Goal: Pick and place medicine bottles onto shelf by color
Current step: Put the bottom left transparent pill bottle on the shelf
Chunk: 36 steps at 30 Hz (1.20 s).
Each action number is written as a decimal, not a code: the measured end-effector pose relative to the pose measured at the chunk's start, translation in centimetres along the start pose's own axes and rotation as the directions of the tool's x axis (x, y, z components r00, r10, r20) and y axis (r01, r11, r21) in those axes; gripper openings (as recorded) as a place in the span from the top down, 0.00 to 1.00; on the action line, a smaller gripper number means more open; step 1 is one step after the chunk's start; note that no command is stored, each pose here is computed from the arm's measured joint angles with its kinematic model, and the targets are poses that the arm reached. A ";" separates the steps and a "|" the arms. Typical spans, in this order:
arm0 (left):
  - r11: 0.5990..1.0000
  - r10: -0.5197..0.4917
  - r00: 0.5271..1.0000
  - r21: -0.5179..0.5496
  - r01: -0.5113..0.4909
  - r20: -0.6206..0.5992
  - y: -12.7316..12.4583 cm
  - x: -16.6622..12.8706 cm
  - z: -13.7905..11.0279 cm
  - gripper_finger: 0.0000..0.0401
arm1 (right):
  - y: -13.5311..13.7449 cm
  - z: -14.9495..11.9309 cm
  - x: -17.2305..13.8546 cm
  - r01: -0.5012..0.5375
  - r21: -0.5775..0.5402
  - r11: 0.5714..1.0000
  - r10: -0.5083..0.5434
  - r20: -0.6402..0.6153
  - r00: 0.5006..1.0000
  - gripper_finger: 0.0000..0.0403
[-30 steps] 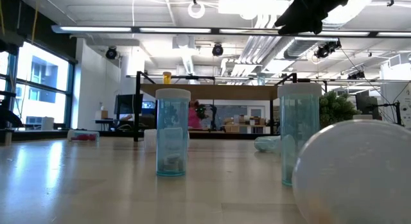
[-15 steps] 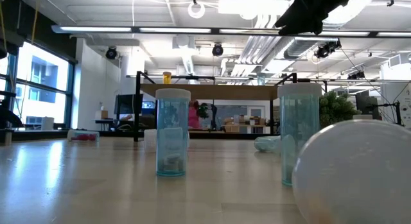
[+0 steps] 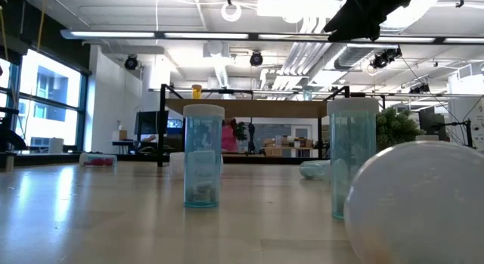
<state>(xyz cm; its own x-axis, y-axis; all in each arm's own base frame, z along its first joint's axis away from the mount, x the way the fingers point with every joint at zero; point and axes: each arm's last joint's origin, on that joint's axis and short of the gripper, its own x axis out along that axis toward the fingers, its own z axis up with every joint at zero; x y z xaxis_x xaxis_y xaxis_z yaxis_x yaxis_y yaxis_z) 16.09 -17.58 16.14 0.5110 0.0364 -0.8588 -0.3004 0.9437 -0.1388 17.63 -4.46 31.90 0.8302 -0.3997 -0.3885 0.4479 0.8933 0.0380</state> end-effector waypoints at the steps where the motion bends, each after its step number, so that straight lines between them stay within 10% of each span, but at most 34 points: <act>1: 1.000 0.000 1.000 0.000 0.000 0.000 0.0 0.0 0.0 0.49 | 0.0 0.0 0.0 0.000 0.000 1.000 0.000 0.000 1.000 0.50; 20: 0.998 0.036 0.999 0.055 -0.038 0.028 0.5 -0.2 1.2 0.66 | 0.0 0.0 0.0 0.000 0.001 1.000 0.000 0.000 1.000 0.50; 36: 0.916 0.241 0.930 0.252 -0.313 0.278 5.4 -5.9 13.5 0.66 | 0.0 0.0 0.0 -0.004 0.049 0.999 0.004 0.000 1.000 0.50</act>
<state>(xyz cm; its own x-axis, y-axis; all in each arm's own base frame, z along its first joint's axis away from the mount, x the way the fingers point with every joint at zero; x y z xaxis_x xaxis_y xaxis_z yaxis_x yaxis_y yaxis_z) 22.29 -8.24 27.10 0.6265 0.3527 -0.6951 -0.2318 0.9357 0.2659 17.62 -4.45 31.91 0.8320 -0.3963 -0.3883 0.4604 0.8837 0.0845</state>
